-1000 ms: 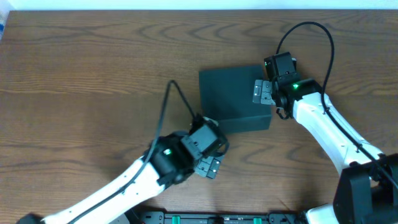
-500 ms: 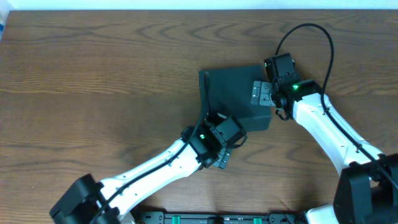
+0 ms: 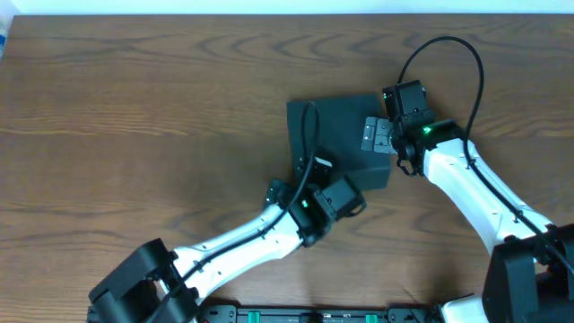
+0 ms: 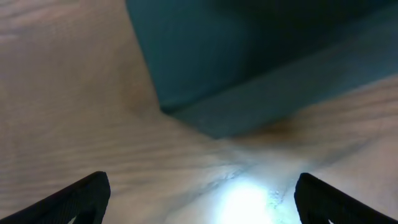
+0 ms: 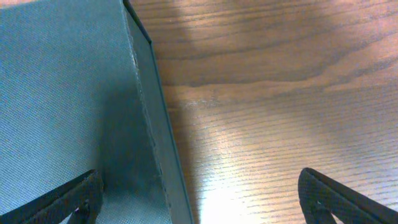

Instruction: Pack container

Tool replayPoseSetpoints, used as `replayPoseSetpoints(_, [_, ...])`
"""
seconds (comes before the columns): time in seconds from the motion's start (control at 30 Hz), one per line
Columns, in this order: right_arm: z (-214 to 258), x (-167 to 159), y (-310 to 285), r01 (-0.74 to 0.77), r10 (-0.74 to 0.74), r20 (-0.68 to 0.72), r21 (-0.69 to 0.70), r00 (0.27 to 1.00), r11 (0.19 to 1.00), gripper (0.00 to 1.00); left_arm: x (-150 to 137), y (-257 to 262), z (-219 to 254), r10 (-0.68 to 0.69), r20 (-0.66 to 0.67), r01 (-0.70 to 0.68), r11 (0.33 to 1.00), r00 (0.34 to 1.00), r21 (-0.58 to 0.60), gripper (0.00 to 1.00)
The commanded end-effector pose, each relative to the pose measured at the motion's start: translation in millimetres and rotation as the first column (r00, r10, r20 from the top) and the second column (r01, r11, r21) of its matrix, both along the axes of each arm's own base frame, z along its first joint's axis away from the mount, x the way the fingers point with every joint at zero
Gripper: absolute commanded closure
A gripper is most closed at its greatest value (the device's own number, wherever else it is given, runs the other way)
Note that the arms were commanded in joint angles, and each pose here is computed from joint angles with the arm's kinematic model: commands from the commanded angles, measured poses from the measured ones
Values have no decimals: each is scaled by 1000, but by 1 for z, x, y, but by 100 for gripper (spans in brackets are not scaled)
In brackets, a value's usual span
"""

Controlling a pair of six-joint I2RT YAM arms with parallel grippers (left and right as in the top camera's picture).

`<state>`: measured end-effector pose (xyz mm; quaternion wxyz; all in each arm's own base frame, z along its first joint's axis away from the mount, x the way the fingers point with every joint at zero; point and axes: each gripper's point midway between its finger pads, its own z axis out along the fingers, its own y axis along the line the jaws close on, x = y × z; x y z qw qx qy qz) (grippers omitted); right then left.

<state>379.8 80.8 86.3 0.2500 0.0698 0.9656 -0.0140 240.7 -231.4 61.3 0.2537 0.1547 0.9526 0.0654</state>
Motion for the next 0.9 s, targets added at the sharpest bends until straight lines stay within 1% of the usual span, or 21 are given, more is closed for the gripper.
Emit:
replayPoseSetpoints(0.0, [-12,-7,-4,5,-5,-36,-10,999,1000,1,-2,9,-15,15,71,-18,999,997,40,4])
replayPoseSetpoints(0.13, [-12,-7,-4,4,-5,-36,-11,999,1000,1,-4,11,-28,1,89,-3,1000,996,25,5])
replayPoseSetpoints(0.27, [-13,-8,-4,5,-5,-36,-11,999,1000,1,0,7,-28,10,104,-10,1000,995,5,4])
replayPoseSetpoints(0.5, [-12,-8,-4,5,-5,-36,-11,999,1000,1,8,10,-37,25,121,-29,999,992,30,4])
replayPoseSetpoints(0.6, [-12,-8,-4,5,-5,-36,-11,999,1000,1,15,11,-39,48,132,-51,998,990,21,4])
replayPoseSetpoints(0.87, [-12,-8,-4,4,-5,-36,-11,999,1000,1,44,21,-34,146,175,-139,989,974,-52,4])
